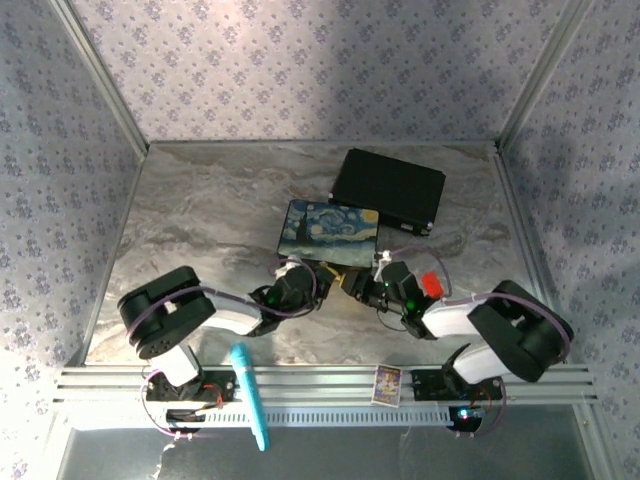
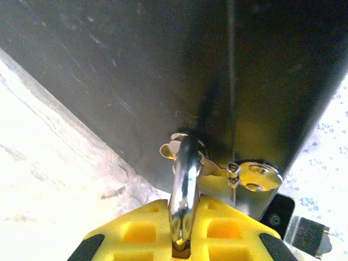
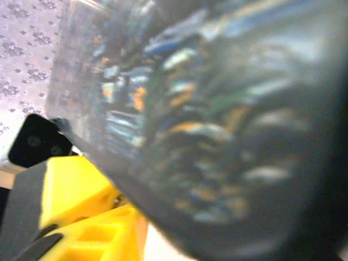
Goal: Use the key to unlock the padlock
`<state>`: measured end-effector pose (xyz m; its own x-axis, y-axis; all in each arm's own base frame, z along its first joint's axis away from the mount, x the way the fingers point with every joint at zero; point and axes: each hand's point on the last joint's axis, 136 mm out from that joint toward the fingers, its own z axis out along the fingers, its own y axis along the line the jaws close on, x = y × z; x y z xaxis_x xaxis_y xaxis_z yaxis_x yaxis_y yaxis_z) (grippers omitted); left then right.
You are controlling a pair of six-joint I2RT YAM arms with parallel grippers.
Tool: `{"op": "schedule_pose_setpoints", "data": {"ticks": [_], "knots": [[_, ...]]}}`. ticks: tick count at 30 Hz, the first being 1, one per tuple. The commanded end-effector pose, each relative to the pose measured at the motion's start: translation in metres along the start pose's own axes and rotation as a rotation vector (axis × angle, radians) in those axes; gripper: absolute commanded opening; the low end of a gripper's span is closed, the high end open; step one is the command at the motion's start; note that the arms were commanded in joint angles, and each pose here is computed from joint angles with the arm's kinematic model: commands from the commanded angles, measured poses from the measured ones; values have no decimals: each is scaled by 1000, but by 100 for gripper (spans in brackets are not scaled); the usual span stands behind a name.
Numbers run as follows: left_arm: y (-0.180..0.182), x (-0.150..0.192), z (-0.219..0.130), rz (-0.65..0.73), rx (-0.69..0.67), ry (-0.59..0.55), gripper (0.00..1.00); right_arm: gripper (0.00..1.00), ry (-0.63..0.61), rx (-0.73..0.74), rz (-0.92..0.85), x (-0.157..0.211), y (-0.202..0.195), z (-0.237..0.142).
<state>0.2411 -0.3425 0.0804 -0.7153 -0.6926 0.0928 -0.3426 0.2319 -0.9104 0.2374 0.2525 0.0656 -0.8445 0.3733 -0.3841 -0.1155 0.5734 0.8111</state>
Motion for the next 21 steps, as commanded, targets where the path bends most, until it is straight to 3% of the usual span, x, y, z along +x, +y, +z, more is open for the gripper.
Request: {"op": "schedule_pose_setpoints", "data": {"ticks": [1, 8, 13, 17, 21], "knots": [[-46, 23, -14, -8, 125, 116, 0, 40, 92, 26, -151, 20, 3, -12], [-35, 21, -22, 37, 40, 119, 0, 41, 53, 165, -344, 4, -9, -48], [-34, 20, -23, 34, 38, 120, 0, 42, 77, 107, -357, -3, -5, -56], [-38, 24, -22, 30, 63, 138, 0, 32, 89, 81, -384, -3, 3, -54], [-40, 27, -23, 42, 73, 154, 0, 31, 67, 86, -592, 3, 20, -53]]}}
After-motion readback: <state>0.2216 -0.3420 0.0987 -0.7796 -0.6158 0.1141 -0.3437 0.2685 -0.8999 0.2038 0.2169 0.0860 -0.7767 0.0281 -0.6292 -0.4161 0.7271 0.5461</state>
